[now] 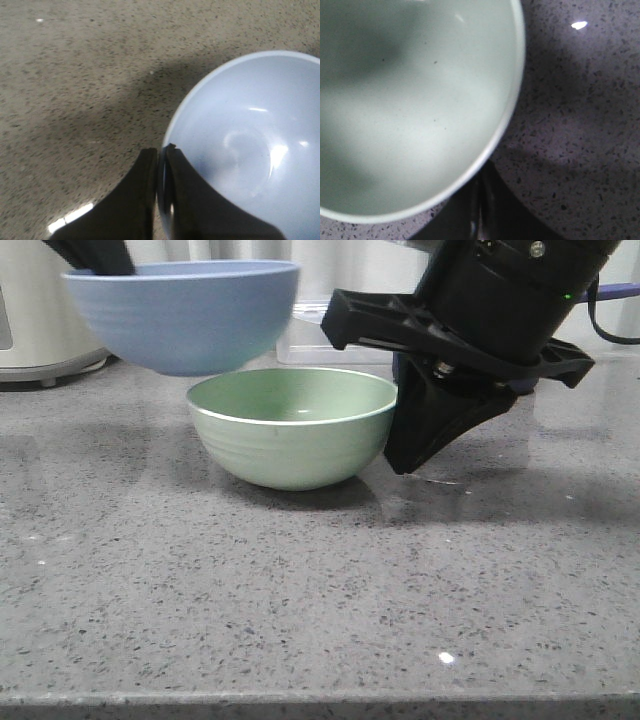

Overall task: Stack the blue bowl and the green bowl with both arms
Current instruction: 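Lift the blue bowl with the left gripper and carry it over the green bowl, then lower the blue bowl into the green bowl and open the left gripper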

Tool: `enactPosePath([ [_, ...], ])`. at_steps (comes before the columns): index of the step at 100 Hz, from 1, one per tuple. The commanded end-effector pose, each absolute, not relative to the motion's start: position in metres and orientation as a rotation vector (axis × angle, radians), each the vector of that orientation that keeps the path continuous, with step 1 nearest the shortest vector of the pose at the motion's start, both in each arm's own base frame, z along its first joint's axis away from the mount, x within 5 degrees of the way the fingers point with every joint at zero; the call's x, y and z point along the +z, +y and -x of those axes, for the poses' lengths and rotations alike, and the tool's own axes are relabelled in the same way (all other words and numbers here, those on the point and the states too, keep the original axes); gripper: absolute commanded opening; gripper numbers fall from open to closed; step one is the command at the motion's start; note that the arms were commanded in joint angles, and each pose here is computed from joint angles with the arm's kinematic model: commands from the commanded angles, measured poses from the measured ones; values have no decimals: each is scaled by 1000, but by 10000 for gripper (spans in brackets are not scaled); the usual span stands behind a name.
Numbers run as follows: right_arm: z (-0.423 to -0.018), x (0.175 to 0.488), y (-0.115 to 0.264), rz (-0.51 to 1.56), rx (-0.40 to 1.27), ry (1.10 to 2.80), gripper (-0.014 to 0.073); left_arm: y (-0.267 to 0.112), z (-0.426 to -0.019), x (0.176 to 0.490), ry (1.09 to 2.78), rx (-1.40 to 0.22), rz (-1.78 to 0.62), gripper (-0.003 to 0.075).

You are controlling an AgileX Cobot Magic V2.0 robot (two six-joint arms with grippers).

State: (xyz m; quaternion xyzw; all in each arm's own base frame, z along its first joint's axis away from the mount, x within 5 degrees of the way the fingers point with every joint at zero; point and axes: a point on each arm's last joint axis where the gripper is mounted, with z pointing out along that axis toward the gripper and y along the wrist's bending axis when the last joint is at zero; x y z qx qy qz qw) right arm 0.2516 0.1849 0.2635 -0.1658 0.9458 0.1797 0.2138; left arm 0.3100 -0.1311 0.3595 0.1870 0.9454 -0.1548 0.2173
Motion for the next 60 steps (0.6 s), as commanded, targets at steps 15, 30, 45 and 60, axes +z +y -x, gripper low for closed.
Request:
enactPosePath([
  [15,-253,283,185,449,538,2533,-8,-157,-310,381,2509,-499,-569,-20],
  [30,-253,283,185,449,538,2533,-8,-168,-313,375,2502,-508,-593,-20],
  [45,-253,283,185,449,538,2533,-8,-171,-315,373,2500,-537,-582,-20],
  [60,-253,283,185,449,538,2533,-8,-172,-315,371,2516,-557,-582,-20],
])
